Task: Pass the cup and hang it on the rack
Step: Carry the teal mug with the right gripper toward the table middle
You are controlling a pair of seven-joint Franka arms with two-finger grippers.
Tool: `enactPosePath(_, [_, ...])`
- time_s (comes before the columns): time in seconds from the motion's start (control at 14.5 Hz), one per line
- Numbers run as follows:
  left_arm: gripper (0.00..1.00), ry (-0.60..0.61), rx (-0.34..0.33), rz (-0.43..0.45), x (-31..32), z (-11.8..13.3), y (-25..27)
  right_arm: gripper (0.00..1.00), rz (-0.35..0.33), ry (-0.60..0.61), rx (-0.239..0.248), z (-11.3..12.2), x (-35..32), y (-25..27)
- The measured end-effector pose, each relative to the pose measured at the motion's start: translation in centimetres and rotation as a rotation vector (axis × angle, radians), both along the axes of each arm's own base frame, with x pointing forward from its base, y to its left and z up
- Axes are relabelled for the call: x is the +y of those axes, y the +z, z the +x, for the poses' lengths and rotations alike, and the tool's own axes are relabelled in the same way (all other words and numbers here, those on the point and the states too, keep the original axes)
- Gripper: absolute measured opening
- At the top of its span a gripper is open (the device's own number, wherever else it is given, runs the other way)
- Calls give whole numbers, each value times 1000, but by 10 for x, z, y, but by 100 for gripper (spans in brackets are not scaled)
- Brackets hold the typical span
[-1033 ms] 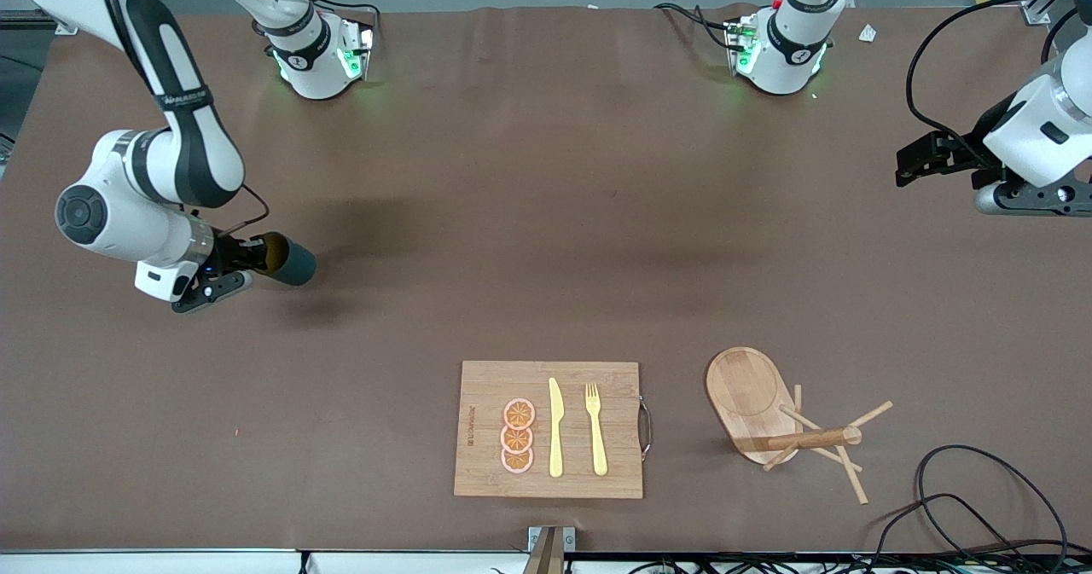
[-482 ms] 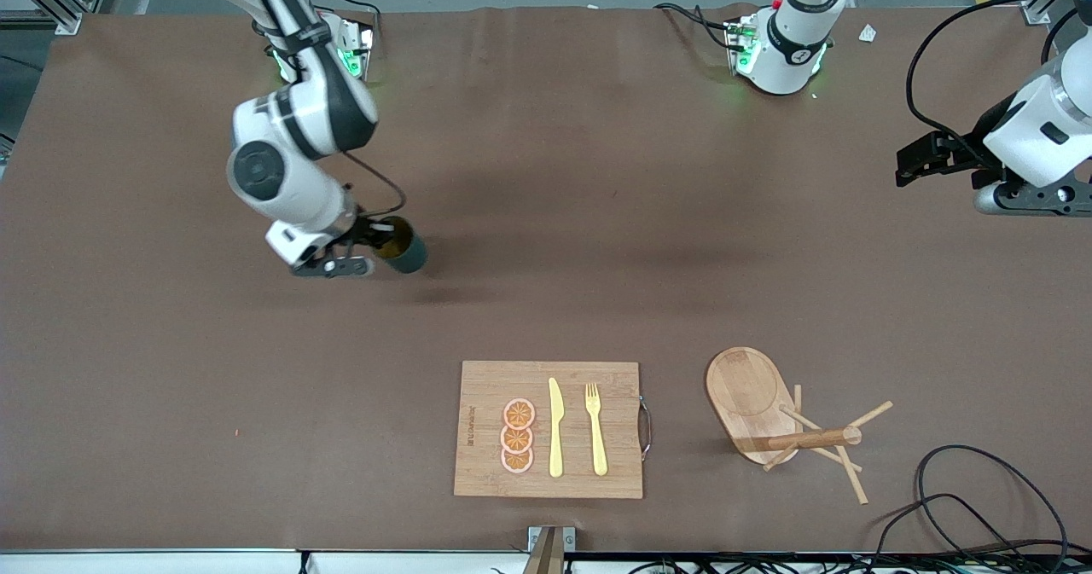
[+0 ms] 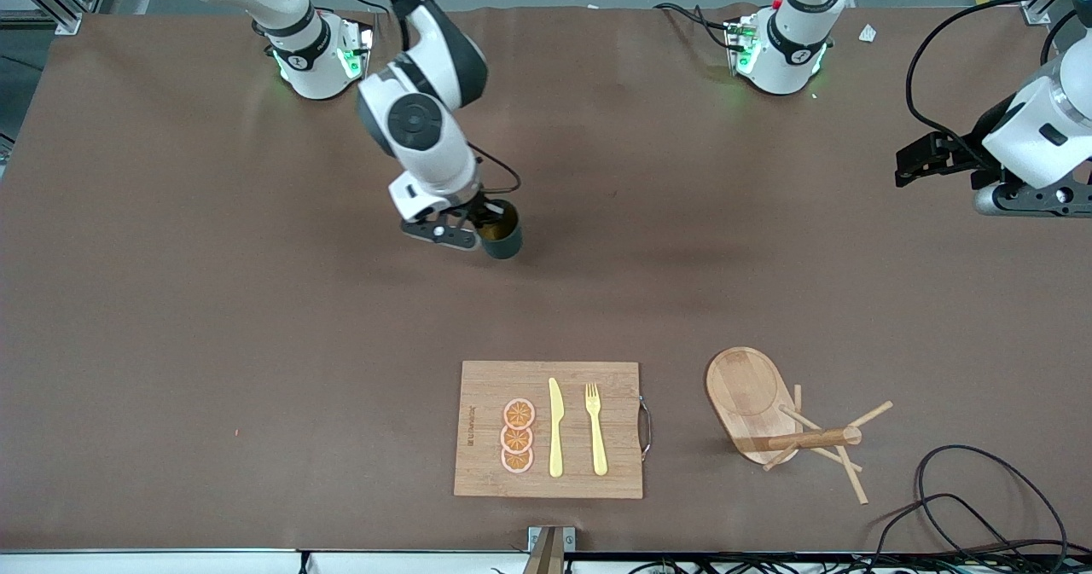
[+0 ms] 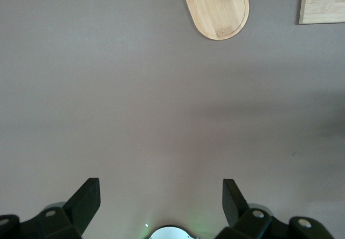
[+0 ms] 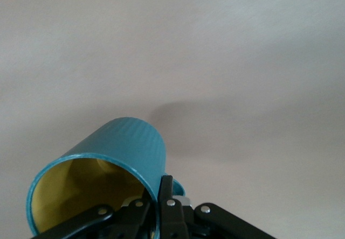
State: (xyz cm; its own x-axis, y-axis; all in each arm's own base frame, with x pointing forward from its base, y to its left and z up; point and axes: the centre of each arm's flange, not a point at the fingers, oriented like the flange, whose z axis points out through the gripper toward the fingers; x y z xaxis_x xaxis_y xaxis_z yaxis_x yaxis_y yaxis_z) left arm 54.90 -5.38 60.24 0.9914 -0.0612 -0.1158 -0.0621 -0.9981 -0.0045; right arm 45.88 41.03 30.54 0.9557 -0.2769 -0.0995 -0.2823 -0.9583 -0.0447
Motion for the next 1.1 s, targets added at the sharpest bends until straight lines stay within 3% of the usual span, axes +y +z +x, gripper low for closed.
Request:
enactPosePath(0.41, [100, 0, 4, 0, 0, 1, -2, 4, 4, 38, -11, -2, 66, -27])
enactPosePath(0.83, [100, -1, 7, 0, -1, 1, -3, 6, -7, 35, -4, 4, 90, -58])
enactPosePath(0.96, [100, -2, 7, 0, -1, 2, -4, 20, -9, 34, -4, 5, 91, -61])
enactPosePath(1.1, [100, -3, 10, 0, -1, 2, -5, 43, -7, 39, -10, 10, 89, -58])
